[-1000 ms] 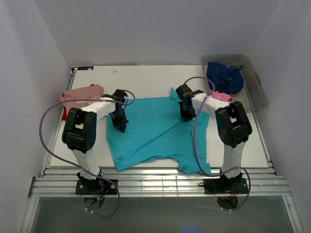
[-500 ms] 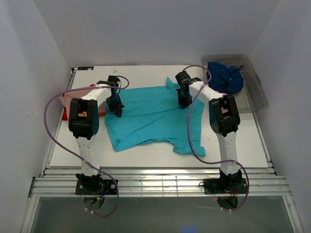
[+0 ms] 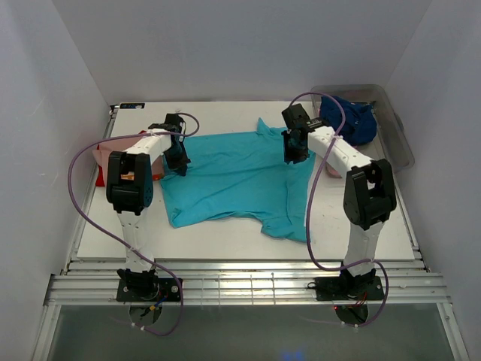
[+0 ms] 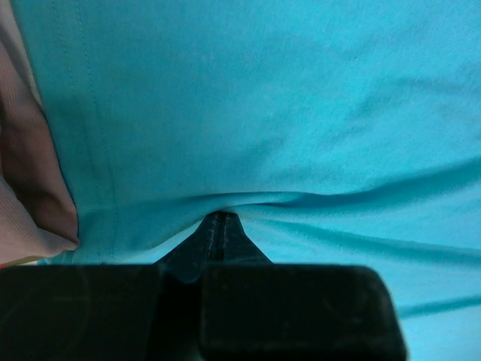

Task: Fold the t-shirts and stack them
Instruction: Flatten out the tshirt

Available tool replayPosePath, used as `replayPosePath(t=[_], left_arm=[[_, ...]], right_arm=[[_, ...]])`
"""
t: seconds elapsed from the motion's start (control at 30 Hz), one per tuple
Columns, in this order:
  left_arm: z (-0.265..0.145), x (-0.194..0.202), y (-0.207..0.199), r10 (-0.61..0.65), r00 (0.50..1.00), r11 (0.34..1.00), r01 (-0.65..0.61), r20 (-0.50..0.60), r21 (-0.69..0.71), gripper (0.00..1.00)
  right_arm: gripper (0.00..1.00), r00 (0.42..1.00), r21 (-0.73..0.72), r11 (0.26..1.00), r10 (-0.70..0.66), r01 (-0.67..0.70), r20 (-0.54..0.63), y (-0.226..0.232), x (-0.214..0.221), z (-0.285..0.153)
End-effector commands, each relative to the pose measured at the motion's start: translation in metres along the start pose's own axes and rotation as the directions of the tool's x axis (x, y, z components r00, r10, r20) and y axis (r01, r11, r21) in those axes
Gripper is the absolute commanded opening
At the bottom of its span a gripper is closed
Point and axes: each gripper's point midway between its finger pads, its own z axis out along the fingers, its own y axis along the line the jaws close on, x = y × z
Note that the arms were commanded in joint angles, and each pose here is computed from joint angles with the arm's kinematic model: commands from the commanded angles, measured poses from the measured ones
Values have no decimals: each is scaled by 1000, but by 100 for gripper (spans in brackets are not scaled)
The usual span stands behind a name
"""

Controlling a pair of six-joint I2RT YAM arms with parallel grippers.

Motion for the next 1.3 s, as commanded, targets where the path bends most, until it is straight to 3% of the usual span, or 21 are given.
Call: replayPosePath(t=[0.0,0.17,0.33,0.5,0.63,0.87,1.1,1.27], left_arm=[[-21,-9,-8,14,997,999,-17,77,38,0],[-13,21,-10,24,999,999,-25,21,41,0],[-21,37,-18,45,998,997,-47,33,59,0],[-35,47,-31,76,994,993,-82,76,81,0],[-47,54,-42,103,988,990,-112,114,82,0],[-52,43,-28,92,979,996,-92,181,-10,0],[-26,44,-9,78,992,995,-71,100,-72,0],[-39,28,-10,58,984,997,-48,170,-63,0]], right_arm=[[32,1000,25,1000,-7,7,-22,-13,22,-11],[33,997,22,1000,0,2,-76,-18,58,-6],[33,992,12,1000,4,-2,-124,-21,86,2],[34,993,-14,1000,7,-9,-115,-15,87,-2],[43,997,-47,999,9,-13,-77,-6,79,-15],[43,995,-79,997,-9,1,-99,6,88,-12],[41,992,-81,997,-28,18,-126,13,96,0],[41,990,-73,997,-37,27,-138,13,99,7]])
